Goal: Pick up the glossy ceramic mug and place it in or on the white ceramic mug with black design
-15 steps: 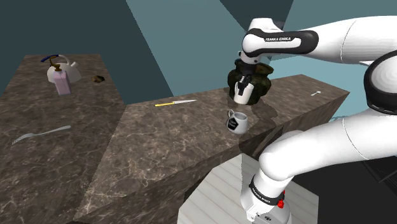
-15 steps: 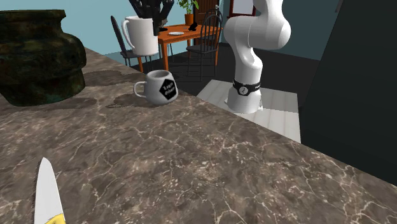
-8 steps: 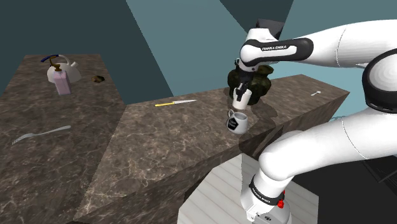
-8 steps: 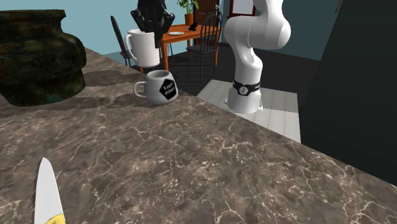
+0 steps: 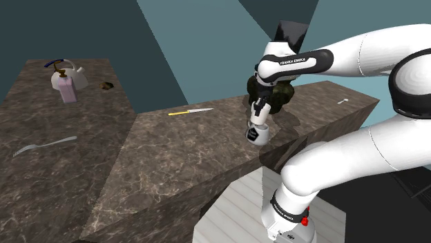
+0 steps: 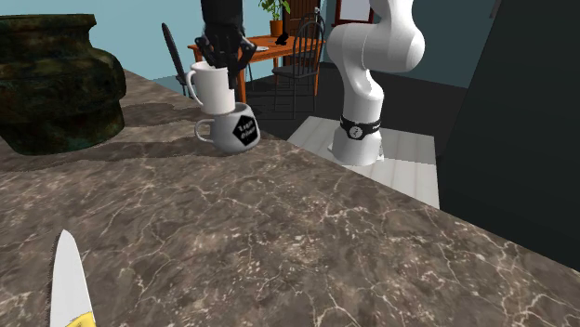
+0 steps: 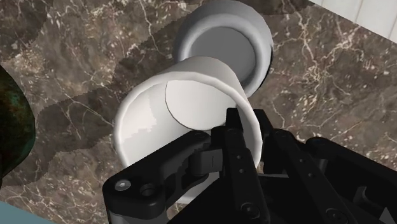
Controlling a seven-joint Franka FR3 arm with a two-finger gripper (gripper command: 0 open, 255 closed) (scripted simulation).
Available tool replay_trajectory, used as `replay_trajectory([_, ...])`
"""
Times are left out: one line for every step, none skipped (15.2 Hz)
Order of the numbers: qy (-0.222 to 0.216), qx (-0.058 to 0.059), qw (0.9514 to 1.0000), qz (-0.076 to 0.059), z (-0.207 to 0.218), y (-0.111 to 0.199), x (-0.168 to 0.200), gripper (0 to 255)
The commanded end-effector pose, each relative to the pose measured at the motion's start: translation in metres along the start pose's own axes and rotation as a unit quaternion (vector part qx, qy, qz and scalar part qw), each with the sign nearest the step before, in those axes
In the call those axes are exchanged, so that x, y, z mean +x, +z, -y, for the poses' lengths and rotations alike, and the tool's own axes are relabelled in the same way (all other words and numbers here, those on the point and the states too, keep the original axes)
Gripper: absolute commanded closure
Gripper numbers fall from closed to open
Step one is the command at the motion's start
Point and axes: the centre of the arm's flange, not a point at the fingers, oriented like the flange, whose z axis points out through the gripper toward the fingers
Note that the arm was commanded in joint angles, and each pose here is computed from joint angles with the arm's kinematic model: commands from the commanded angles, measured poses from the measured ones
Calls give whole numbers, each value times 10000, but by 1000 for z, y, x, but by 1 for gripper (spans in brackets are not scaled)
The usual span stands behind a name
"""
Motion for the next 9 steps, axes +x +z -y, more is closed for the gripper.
replay_trajectory([0,-2,10000,-4,1,2,0,255])
replay_trajectory([0,-2,10000,-4,1,2,0,255])
replay_trajectory([0,-2,10000,-4,1,2,0,255])
replay_trajectory([0,-2,10000,-4,1,2,0,255])
replay_trajectory([0,-2,10000,-4,1,2,0,255])
replay_trajectory([0,-2,10000,-4,1,2,0,255])
replay_trajectory([0,-2,10000,-4,1,2,0,0])
replay_trajectory([0,-2,10000,-4,1,2,0,0])
replay_trajectory([0,-2,10000,-4,1,2,-1,0])
